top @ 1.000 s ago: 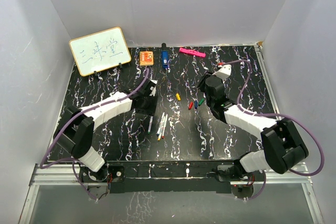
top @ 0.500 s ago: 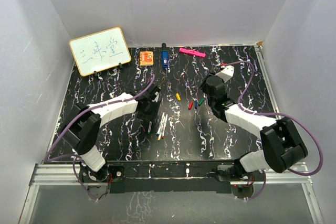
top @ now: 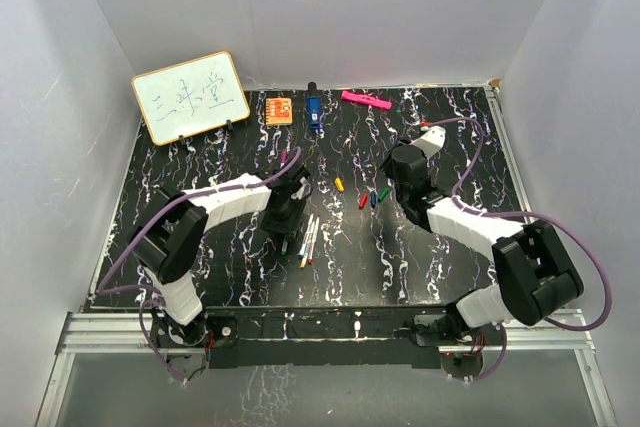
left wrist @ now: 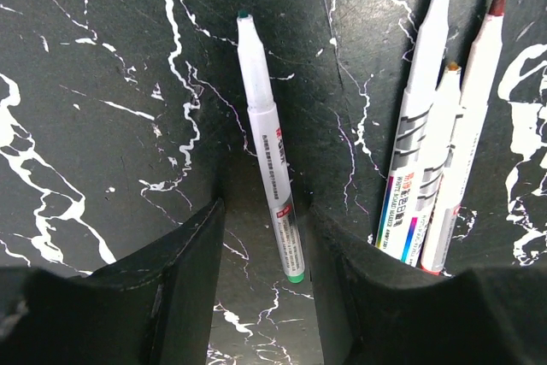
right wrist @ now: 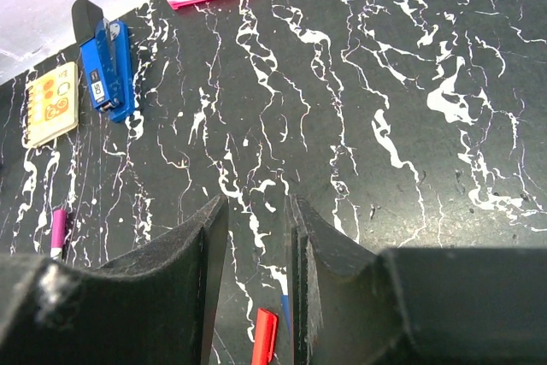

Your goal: Insert the pens into the pen caps

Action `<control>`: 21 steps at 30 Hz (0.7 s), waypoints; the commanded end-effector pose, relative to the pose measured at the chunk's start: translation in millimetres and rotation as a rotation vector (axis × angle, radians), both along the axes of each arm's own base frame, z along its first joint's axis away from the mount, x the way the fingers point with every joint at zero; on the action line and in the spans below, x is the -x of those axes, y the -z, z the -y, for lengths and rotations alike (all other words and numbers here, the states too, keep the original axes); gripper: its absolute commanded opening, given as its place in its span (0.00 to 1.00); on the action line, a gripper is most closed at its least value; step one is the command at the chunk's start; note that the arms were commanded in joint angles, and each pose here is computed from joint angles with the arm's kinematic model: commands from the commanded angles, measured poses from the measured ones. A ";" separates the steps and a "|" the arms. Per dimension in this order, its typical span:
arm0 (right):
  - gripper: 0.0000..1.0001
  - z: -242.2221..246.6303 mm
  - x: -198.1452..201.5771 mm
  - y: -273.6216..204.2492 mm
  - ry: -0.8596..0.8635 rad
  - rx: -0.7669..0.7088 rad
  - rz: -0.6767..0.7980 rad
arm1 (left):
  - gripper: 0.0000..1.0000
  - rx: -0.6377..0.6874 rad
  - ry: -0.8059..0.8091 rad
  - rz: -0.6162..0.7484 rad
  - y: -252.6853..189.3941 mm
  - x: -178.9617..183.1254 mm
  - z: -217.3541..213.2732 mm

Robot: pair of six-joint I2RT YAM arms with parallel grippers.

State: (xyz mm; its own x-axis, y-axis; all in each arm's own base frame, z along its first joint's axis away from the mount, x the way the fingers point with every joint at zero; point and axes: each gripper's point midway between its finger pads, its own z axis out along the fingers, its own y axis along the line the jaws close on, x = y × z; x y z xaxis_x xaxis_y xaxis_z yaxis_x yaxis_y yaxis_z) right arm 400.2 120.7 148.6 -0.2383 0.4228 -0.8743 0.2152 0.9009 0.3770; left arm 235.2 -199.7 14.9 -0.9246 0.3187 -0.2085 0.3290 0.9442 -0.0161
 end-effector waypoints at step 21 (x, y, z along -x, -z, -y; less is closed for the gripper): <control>0.30 -1.8 -8.4 -0.4 0.007 -0.034 0.019 | 0.05 -0.060 0.045 -0.134 45.2 10.9 2.9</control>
